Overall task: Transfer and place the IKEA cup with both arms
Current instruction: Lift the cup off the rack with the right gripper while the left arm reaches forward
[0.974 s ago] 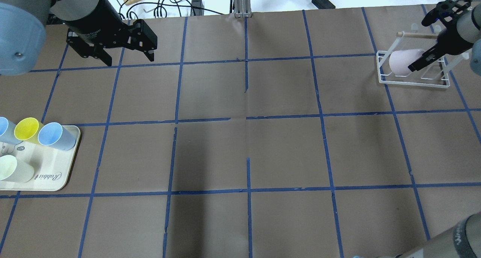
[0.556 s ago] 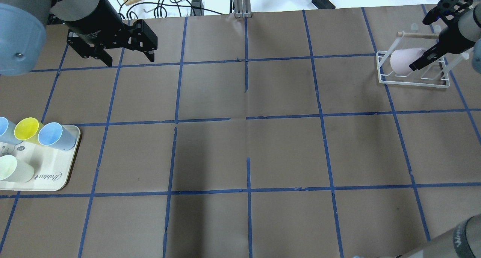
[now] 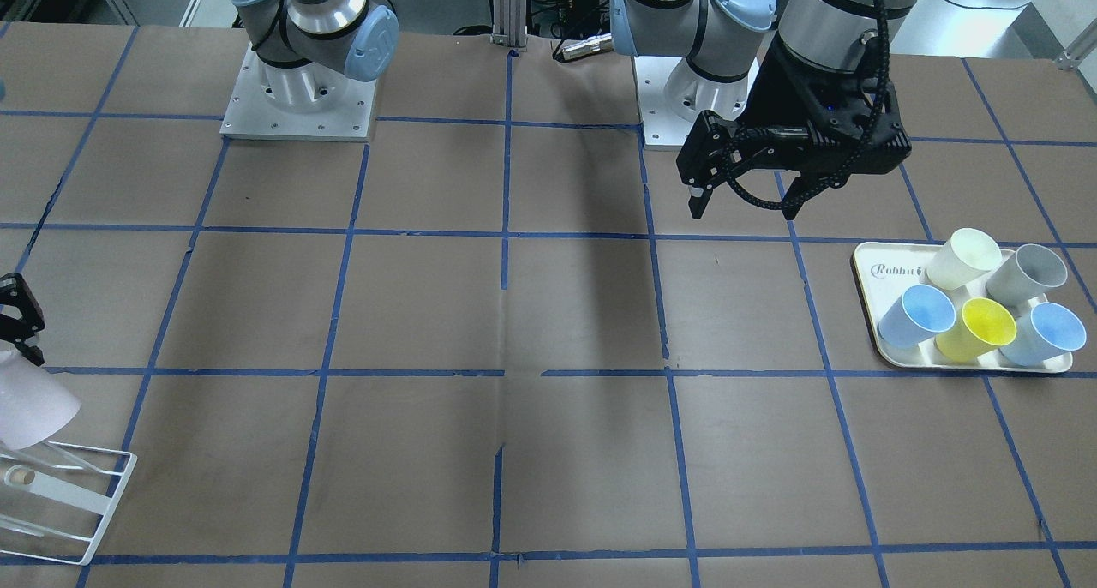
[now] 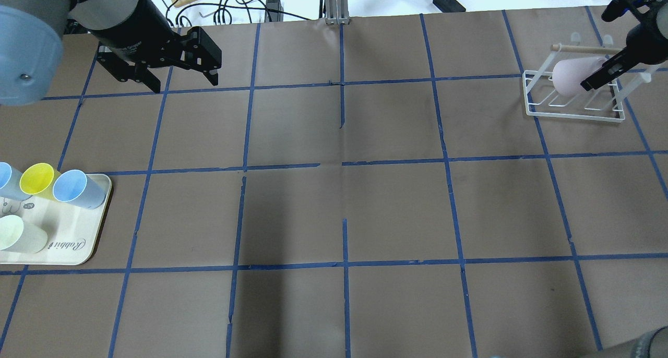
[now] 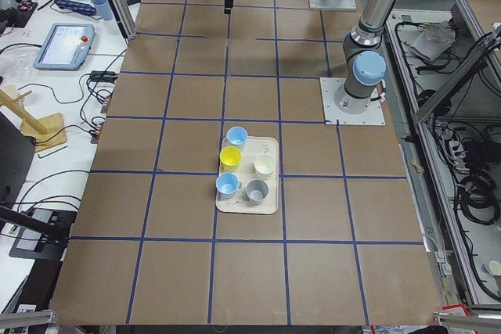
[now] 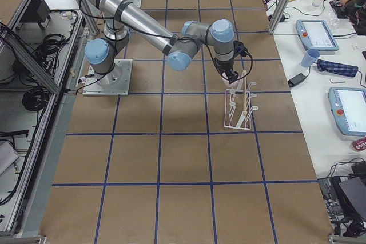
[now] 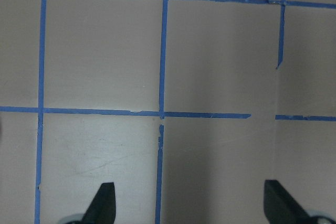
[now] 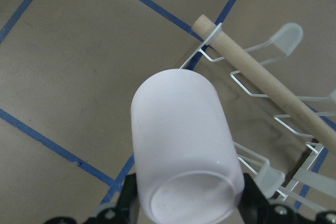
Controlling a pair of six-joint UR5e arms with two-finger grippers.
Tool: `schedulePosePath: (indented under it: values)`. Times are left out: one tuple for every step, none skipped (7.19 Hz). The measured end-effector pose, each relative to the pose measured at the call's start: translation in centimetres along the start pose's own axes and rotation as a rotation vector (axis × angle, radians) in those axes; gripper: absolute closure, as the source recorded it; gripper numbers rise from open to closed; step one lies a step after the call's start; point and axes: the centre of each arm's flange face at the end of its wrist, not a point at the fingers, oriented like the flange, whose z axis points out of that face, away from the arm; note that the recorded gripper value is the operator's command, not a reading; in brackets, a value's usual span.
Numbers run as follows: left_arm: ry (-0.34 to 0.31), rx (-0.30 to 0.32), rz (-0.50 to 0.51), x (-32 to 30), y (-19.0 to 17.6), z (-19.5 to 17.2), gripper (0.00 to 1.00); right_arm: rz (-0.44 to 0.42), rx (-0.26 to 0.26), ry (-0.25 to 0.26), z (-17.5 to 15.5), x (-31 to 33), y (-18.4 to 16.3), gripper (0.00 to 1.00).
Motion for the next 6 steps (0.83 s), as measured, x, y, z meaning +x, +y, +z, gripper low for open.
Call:
schedulePosePath:
  values:
    - [0.030,-0.005,0.010,-0.1,0.0,0.2,0.00,-0.001,-0.006,0.000,-1.0,-0.4,0.1,0.96]
    - [0.095,-0.018,-0.004,-0.9,0.0,0.7,0.00,-0.001,-0.013,0.003,-1.9,-0.6,0.3,0.96]
    - [0.202,-0.035,-0.046,-2.2,0.1,1.6,0.00,0.000,-0.018,0.004,-2.6,-0.9,0.4,0.96]
    - [0.332,-0.050,-0.097,-3.7,0.2,2.7,0.00,0.000,-0.024,0.003,-3.3,-1.2,0.6,0.97]
    - [0.470,-0.057,-0.143,-4.7,0.3,3.7,0.00,-0.001,-0.033,-0.002,-4.1,-1.5,0.7,1.00]
    - [0.619,-0.057,-0.180,-5.0,0.4,4.5,0.00,-0.005,-0.039,-0.021,-5.1,-2.0,0.6,1.00]
